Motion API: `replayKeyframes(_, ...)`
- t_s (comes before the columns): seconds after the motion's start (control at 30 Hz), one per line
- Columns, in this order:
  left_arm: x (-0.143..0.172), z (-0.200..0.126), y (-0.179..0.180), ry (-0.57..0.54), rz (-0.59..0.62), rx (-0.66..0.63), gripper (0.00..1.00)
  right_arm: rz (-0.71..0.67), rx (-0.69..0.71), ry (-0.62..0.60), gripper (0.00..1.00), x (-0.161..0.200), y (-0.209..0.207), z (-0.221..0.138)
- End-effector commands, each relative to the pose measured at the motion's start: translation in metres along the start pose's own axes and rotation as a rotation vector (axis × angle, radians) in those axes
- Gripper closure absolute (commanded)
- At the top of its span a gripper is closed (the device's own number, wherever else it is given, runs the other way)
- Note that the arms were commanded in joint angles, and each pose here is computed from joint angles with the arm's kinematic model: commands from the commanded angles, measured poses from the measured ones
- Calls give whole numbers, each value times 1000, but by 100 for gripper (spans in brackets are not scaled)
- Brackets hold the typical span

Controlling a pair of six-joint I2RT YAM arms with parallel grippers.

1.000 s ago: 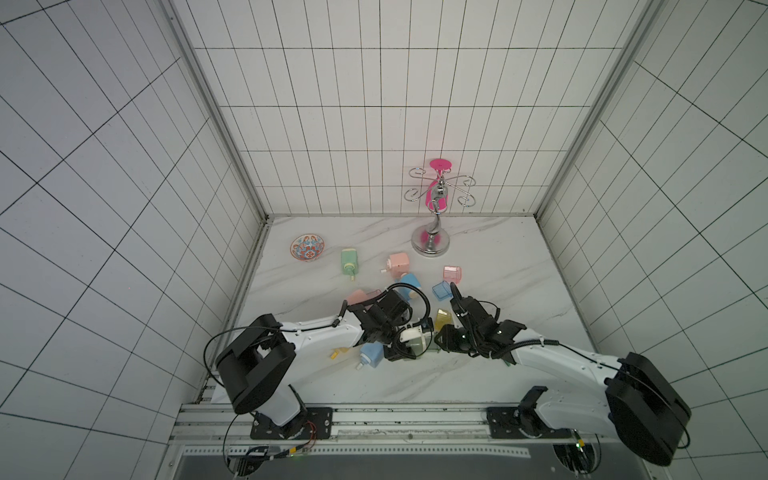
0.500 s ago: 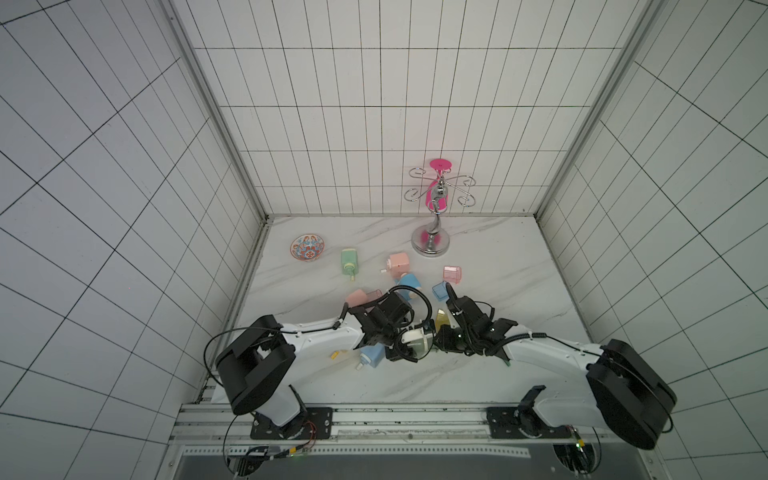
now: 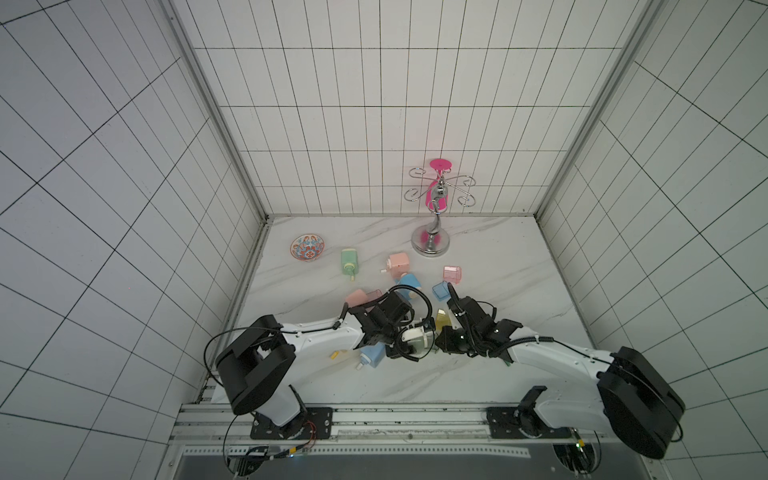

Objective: Put the tray back into the pencil sharpener
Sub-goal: Close the container of the pencil sharpener.

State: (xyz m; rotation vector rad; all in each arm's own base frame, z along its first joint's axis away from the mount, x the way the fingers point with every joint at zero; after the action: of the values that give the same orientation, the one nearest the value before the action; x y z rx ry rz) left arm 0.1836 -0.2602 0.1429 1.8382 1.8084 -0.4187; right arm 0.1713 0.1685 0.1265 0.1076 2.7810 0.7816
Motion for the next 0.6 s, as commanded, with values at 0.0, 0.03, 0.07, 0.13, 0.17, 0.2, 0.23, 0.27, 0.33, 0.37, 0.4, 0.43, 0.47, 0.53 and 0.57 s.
replayKeyframes(0.0, 0, -2, 1, -5, 38, -22, 63, -9, 37, 26, 82, 7, -8, 1)
replayKeyframes(0.03, 0, -2, 0, -6, 39, -16, 63, -9, 35, 27, 82, 7, -7, 2)
replayKeyframes(0.07, 0, -1, -1, -7, 40, -6, 63, -11, 33, 27, 82, 7, -6, 3)
replayKeyframes(0.13, 0, 0, -1, -1, 44, 7, 63, -10, 34, 27, 82, 6, -6, 4)
replayKeyframes(0.17, 0, 1, -1, 2, 44, 10, 63, -8, 37, 26, 81, 6, -7, 5)
replayKeyframes(0.2, 0, 2, -1, 5, 45, 13, 63, -7, 41, 25, 80, 6, -7, 6)
replayKeyframes(0.23, 0, 2, -1, 7, 45, 15, 63, -8, 42, 22, 78, 5, -7, 6)
replayKeyframes(0.27, 0, 2, -1, 5, 45, 19, 63, -7, 42, 20, 76, 5, -7, 7)
replayKeyframes(0.33, -2, 2, -1, -4, 47, 27, 63, -6, 47, 12, 75, 3, -6, 8)
replayKeyframes(0.37, -2, 2, -2, -9, 48, 30, 63, -4, 46, 10, 74, 3, -6, 9)
replayKeyframes(0.4, -2, 2, -2, -10, 51, 34, 63, -6, 40, 4, 74, 2, -5, 9)
replayKeyframes(0.43, -2, 3, -2, -11, 52, 36, 63, -3, 35, 3, 74, 1, -4, 9)
replayKeyframes(0.47, -3, 3, -2, -11, 54, 39, 63, -3, 22, 3, 74, 0, -3, 9)
replayKeyframes(0.53, -3, 5, -3, -8, 56, 42, 63, -4, -5, 8, 74, 0, 0, 10)
replayKeyframes(0.57, -3, 5, -2, -7, 56, 43, 63, -3, -18, 9, 74, 0, 1, 10)
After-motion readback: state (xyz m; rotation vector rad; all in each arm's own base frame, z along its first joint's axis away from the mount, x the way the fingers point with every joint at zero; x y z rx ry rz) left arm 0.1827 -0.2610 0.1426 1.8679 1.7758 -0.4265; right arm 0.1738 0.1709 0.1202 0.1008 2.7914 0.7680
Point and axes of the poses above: each gripper's point midway between its finger pads, its own z axis out along the fingers, its own y axis along the line the jaws close on, x = y × z, the point moved 10 cm from there along -z, back along the fingers, and after that the axes turned 7 degrees about z, right-handed, at the moved point
